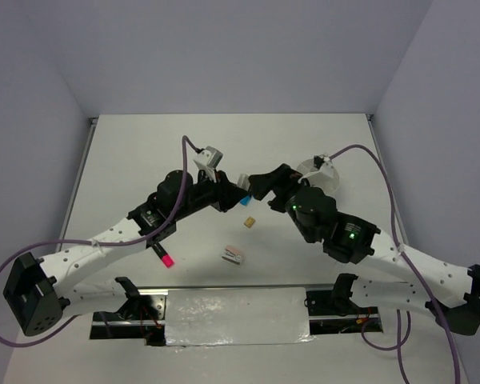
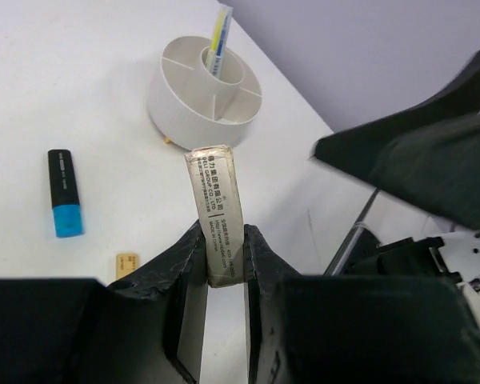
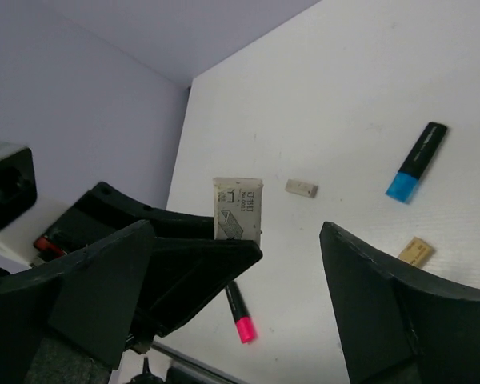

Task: Sort the stationery into containers
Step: Place the stationery in the storage box.

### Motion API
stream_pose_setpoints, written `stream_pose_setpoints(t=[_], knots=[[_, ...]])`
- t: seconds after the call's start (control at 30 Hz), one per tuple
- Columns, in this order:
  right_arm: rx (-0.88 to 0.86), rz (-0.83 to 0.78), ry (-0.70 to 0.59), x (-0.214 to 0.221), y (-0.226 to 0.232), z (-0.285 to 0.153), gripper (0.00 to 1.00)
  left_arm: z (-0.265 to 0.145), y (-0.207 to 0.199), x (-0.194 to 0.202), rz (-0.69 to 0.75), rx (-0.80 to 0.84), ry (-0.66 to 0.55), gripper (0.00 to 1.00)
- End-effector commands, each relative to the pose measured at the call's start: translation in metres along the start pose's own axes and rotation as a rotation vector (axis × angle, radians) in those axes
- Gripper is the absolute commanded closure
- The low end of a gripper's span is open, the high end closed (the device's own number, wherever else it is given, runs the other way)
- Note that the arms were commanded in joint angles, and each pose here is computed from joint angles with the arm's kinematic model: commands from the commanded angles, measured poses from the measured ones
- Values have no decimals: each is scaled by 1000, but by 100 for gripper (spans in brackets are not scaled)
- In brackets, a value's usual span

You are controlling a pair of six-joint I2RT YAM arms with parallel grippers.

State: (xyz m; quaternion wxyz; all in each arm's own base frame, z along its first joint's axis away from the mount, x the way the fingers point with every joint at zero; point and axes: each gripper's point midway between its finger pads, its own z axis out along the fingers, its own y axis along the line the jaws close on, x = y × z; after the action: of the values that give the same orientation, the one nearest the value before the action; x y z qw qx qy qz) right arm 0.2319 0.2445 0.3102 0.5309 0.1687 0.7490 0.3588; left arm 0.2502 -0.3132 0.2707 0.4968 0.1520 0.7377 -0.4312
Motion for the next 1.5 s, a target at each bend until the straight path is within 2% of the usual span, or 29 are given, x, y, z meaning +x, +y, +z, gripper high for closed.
stream_pose_setpoints(t=[0.0,0.13,0.2,0.23,0.27,0.33,0.5,0.53,0.63,0.73,1.1,1.47], knots=[[130,33,-130,-42,-37,-15,7,10,-9,-32,64,23,-90,100],[276,36,-237,-77,-83,-38,6,36,1,-29,110,-8,-58,100],[334,20,-282,-89,-101,-52,4,61,9,-29,136,-40,-28,100],[337,33,-315,-101,-105,-63,4,77,23,-11,140,-75,29,100],[359,19,-321,-104,-113,-70,4,87,19,-25,144,-75,8,100],[362,22,-362,-117,-118,-84,4,114,26,-20,137,-97,50,100],[370,8,-396,-130,-130,-105,4,165,37,-3,73,-144,139,100],[373,5,-399,-131,-131,-107,4,178,45,14,54,-162,175,100],[370,-7,-400,-132,-134,-111,4,203,35,11,31,-138,179,100],[373,-18,-396,-131,-137,-114,4,219,32,16,20,-131,180,95],[366,-30,-395,-131,-142,-118,4,249,42,40,-41,-158,229,89],[370,-31,-409,-135,-144,-123,3,252,41,55,-147,-153,242,83]])
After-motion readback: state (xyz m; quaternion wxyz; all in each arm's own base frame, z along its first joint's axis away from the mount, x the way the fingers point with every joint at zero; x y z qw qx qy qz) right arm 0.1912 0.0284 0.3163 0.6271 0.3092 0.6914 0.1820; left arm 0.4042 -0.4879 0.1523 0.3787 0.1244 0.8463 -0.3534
